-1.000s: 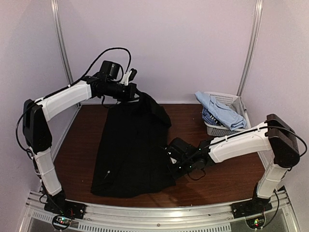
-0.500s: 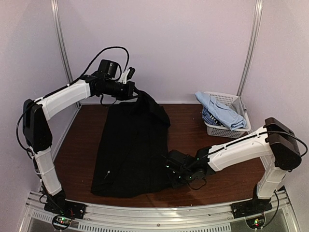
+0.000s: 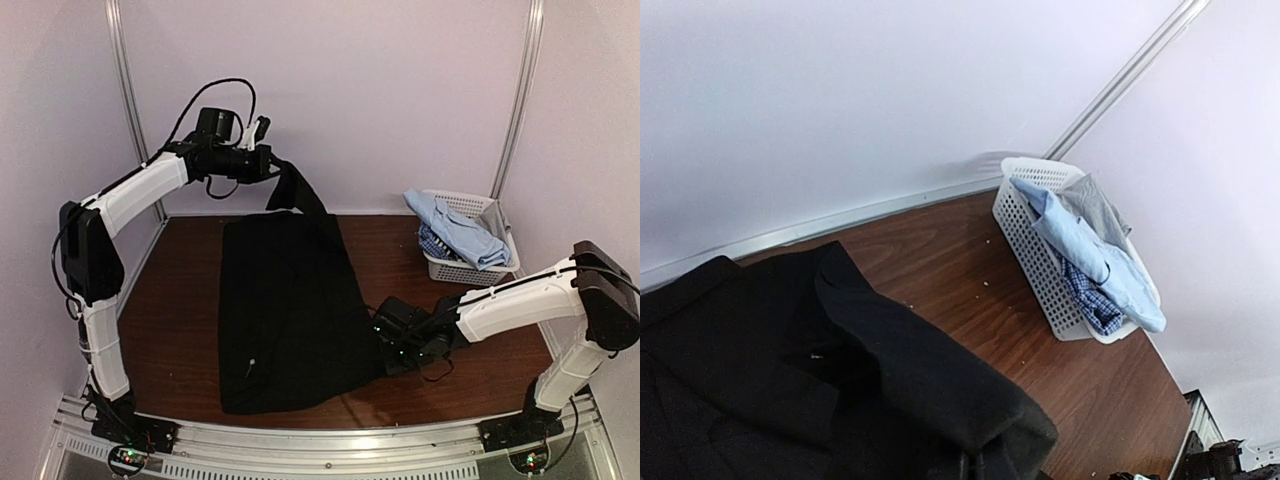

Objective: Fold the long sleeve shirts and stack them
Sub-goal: Pick up the corner of the shirt from the corner of the board, then fold the 1/3-folded shirt at the center of the board.

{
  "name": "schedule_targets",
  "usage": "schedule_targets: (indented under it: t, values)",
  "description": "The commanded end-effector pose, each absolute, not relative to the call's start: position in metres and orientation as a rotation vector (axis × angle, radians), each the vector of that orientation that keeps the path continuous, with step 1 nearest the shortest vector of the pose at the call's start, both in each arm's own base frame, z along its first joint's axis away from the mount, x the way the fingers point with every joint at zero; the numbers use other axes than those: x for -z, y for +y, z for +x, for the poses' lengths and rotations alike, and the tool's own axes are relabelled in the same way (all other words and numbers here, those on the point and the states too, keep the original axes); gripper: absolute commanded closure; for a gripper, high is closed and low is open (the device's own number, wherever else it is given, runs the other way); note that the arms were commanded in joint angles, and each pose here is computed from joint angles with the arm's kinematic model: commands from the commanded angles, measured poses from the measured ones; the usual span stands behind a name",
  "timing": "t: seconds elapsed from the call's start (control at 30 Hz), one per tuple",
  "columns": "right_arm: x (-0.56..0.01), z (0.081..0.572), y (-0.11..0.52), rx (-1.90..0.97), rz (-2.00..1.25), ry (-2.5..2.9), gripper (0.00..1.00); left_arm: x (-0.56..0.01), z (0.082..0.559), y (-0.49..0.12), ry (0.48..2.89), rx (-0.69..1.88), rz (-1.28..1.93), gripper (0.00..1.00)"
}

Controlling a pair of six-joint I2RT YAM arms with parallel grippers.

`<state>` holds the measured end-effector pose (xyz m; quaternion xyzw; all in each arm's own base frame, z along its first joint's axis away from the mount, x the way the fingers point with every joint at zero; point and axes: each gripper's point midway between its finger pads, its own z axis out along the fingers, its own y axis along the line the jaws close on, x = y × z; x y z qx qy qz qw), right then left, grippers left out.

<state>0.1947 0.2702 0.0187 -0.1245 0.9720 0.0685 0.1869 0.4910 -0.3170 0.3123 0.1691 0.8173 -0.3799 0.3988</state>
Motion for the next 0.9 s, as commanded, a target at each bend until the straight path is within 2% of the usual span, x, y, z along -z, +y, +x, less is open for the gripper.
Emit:
schedule_targets:
  t: [0.0, 0.43, 0.87]
  values:
    - [-0.019, 0.189, 0.257, -0.114, -0.404, 2.739, 1.00, -0.338, 0.509, -0.302, 1.970, 0.988, 0.442, 1.00]
    - [-0.070, 0.164, 0.347, -0.311, -0.701, 2.605, 1.00, -0.317, 0.530, -0.199, 2.032, 0.873, 0.287, 1.00]
    - [-0.070, 0.145, 0.408, -0.461, -0.898, 2.594, 0.99, -0.300, 0.535, -0.122, 2.057, 0.773, 0.120, 1.00]
